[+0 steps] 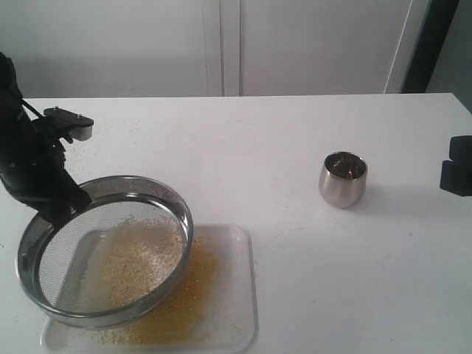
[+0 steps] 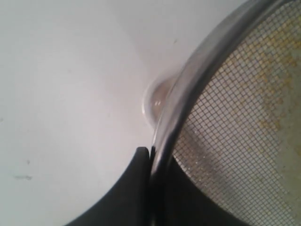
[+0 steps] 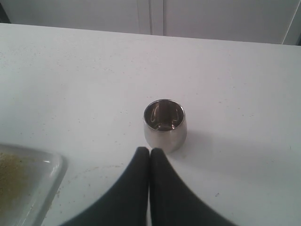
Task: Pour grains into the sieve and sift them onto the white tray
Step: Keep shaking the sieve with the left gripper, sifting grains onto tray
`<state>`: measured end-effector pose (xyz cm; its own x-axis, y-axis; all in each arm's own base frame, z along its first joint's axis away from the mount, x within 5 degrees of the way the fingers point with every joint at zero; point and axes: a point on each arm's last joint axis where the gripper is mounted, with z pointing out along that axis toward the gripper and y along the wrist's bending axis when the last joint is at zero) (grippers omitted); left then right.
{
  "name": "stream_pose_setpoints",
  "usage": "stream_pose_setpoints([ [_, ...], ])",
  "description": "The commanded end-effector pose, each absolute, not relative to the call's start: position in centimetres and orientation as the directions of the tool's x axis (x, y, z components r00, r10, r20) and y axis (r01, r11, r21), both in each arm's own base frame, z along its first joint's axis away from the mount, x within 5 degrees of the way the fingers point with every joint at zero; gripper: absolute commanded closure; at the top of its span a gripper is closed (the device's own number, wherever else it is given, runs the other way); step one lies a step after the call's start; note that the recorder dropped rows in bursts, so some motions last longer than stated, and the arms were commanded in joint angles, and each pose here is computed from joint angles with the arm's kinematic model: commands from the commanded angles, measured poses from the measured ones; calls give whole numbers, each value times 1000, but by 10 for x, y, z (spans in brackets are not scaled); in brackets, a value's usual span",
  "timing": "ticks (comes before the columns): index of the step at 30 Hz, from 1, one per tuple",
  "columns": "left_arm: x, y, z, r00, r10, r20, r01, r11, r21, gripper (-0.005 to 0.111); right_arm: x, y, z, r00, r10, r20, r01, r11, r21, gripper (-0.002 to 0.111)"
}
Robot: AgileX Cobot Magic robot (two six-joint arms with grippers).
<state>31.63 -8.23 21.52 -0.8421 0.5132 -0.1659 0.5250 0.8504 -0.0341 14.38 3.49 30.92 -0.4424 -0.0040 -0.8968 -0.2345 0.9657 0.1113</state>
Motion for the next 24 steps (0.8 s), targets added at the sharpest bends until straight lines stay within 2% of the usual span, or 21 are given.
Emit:
stream_pose_setpoints([
  [1, 314, -84, 224, -871, 449, -199, 470, 879, -73, 107, 143, 34, 308, -438, -2, -899, -230, 967, 110, 108],
  [3, 311, -112, 221, -836, 493, -242, 524, 847, -86, 107, 143, 34, 308, -437, -4, -899, -231, 967, 108, 108],
  [4, 310, -114, 219, -825, 520, -221, 544, 837, -63, 107, 143, 34, 308, -437, -4, -899, -231, 967, 108, 108],
  [6, 313, -92, 218, -859, 489, -152, 497, 868, -15, 107, 143, 34, 308, -437, -4, -899, -231, 967, 108, 108],
  [7, 315, -84, 221, -891, 415, -185, 433, 899, -71, 107, 143, 34, 308, -439, -5, -899, -231, 967, 108, 108],
  [8, 316, -93, 223, -885, 405, -231, 441, 889, -128, 107, 143, 34, 308, -439, -5, -899, -231, 967, 108, 108],
  [9, 312, -120, 225, -827, 471, -307, 540, 819, -196, 107, 143, 34, 308, -439, -5, -899, -231, 967, 108, 108],
  [10, 308, -126, 223, -810, 518, -275, 571, 805, -163, 107, 143, 34, 308, -437, -4, -899, -231, 967, 108, 108],
  [12, 309, -96, 220, -857, 491, -155, 503, 862, -54, 107, 143, 34, 308, -437, -4, -899, -231, 967, 108, 108],
  [13, 311, -93, 220, -875, 455, -164, 469, 881, -62, 107, 143, 34, 308, -437, -4, -899, -231, 967, 108, 108],
  [14, 312, -104, 222, -869, 443, -220, 474, 873, -116, 107, 143, 34, 308, -437, -3, -899, -231, 967, 110, 108],
  [15, 309, -115, 222, -834, 497, -240, 535, 834, -132, 107, 143, 34, 308, -437, -3, -899, -231, 967, 110, 108],
  [17, 305, -110, 222, -826, 533, -182, 553, 830, -78, 107, 143, 34, 308, -437, -3, -899, -231, 967, 110, 108],
  [19, 308, -102, 221, -859, 483, -172, 501, 862, -79, 107, 143, 34, 308, -437, -3, -899, -231, 967, 110, 108],
  [21, 305, -119, 222, -826, 519, -220, 554, 820, -143, 107, 143, 34, 308, -437, -3, -899, -231, 967, 110, 108],
  [23, 300, -120, 222, -775, 607, -177, 627, 774, -87, 107, 143, 34, 308, -437, -4, -899, -231, 967, 108, 108],
  [24, 303, -106, 223, -823, 550, -143, 559, 828, -36, 107, 143, 34, 308, -437, -4, -899, -231, 967, 108, 108],
])
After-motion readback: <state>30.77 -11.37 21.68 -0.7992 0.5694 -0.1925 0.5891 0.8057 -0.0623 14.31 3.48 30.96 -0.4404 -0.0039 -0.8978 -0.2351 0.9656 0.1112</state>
